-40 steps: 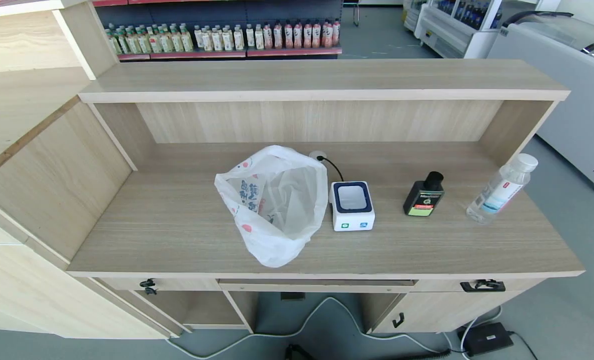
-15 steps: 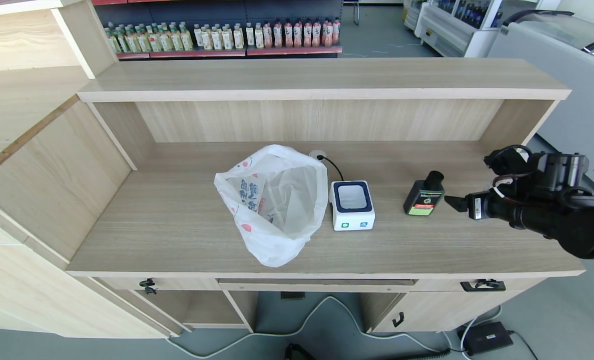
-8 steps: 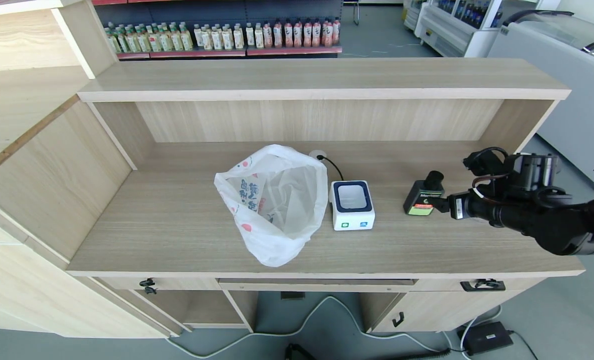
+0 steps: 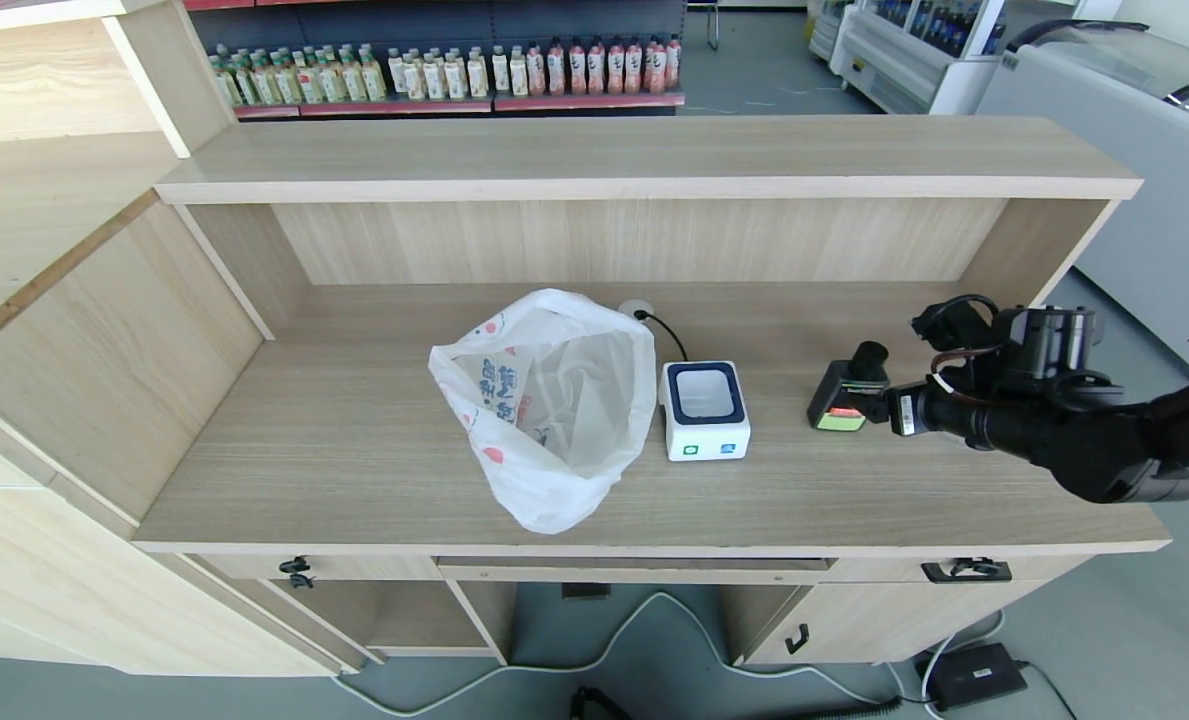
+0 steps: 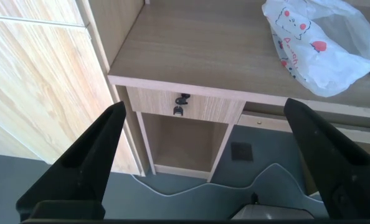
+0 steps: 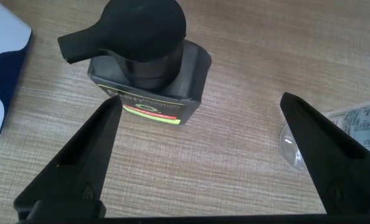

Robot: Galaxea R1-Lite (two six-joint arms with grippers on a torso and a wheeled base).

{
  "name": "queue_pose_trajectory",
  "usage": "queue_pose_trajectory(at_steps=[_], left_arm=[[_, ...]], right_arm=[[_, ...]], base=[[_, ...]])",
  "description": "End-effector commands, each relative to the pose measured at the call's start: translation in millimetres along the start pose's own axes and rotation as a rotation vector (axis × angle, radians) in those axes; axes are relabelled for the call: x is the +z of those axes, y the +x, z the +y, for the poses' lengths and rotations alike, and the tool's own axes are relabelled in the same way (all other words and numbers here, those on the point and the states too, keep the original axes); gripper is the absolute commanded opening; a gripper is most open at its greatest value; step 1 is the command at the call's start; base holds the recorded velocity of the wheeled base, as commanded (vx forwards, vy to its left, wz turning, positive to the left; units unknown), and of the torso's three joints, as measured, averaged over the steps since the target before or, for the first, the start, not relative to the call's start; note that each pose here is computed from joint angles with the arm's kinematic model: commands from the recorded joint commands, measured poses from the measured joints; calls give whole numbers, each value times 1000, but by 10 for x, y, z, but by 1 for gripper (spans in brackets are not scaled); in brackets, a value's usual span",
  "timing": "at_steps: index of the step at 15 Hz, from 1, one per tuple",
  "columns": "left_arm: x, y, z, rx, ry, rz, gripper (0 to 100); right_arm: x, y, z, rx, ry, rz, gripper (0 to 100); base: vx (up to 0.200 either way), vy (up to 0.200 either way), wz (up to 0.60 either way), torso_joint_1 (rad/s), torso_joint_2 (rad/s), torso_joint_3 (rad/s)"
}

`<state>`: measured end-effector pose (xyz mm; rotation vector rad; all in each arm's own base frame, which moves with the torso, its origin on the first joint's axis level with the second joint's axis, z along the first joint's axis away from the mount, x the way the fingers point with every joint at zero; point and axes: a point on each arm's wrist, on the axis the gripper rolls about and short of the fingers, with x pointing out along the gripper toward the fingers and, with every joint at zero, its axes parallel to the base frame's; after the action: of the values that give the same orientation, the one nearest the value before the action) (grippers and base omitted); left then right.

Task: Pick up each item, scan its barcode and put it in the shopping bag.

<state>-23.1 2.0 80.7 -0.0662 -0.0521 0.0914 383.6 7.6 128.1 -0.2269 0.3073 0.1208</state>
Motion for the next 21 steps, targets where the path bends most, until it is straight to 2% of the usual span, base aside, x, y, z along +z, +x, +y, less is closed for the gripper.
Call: queue_pose_trajectory(at_steps=[1,8,10,12,16,17,21], left_arm=[[2,-1,0,0,-1,-2,100],[2,-1,0,0,-1,-2,100],[2,-1,0,0,-1,-2,100],[-2,0,0,1,0,0,100],[-2,0,0,1,0,0,100],[-2,0,0,1,0,0,100],[2,-1,0,0,-1,-2,100]], right_arm=[[-9,44,16,5,-2,1,100],[29,262,104,30,-48,-26,100],[9,313,170,92,-52,-46,100],[5,355,213,188,-55,-107,100],[-77,441,227,206,-53,-103,100],[-86,461,228,205,-54,-106,0],[-73,524,230,203,-60,-116,0]], base=[[0,0,0,0,0,0],[0,0,0,0,0,0],[0,0,0,0,0,0],[0,0,0,0,0,0],[0,0,0,0,0,0],[0,0,0,0,0,0],[0,0,0,0,0,0]])
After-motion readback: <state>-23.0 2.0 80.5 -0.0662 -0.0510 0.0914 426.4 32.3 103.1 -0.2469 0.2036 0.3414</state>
